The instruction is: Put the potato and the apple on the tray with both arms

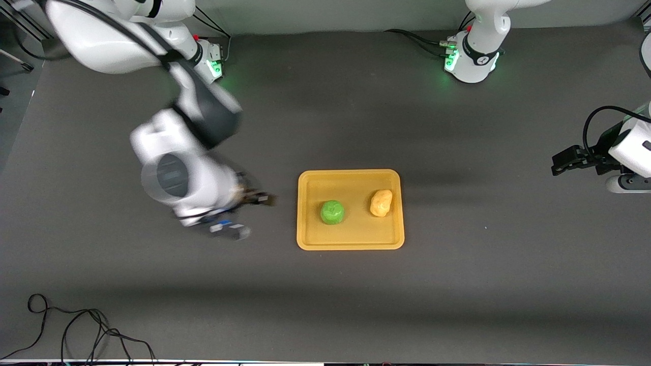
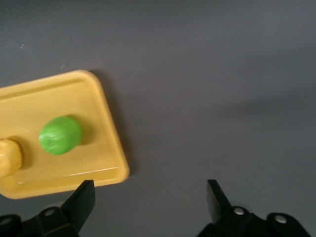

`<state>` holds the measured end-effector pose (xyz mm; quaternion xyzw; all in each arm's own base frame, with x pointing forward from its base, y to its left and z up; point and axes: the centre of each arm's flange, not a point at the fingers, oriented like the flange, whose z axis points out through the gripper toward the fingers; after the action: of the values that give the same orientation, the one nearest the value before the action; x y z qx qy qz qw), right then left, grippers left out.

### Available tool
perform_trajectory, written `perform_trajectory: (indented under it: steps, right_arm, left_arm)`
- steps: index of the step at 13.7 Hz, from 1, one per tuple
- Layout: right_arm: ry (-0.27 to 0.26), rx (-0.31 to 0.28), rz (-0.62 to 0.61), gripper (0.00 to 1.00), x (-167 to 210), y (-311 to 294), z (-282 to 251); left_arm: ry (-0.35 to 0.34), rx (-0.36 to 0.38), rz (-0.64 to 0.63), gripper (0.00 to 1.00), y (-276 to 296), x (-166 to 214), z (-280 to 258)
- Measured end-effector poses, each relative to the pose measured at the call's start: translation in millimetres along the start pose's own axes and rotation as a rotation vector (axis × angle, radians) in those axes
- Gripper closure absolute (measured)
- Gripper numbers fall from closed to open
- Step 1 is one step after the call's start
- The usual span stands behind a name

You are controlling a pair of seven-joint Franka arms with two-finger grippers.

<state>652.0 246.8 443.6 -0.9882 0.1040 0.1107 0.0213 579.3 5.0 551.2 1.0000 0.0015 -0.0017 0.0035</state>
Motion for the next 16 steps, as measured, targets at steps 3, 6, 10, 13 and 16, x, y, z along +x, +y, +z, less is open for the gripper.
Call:
perform_trajectory:
  steps: [3, 6, 10, 13, 16]
  right_arm:
    - [0.089, -0.017, -0.039, 0.0, 12, 94, -69]
    - [0.161, -0.048, 0.005, 0.0, -3, 156, -117]
    - [0.167, -0.079, -0.017, 0.0, -13, 223, -127]
    - [0.193, -0.073, -0.02, 0.0, -28, 230, -130]
    - [0.219, -0.061, -0.029, 0.0, -43, 229, -134]
  left_arm:
    - [0.0, 0.0, 0.0, 0.0, 0, 0, 0]
    - [0.002, 0.0, 0.0, 0.0, 0, 0, 0]
    - [0.002, 0.0, 0.001, 0.0, 0, 0, 1]
    - [0.003, 0.0, 0.001, 0.0, 0, 0, 1]
    - [0.003, 0.0, 0.001, 0.0, 0, 0, 1]
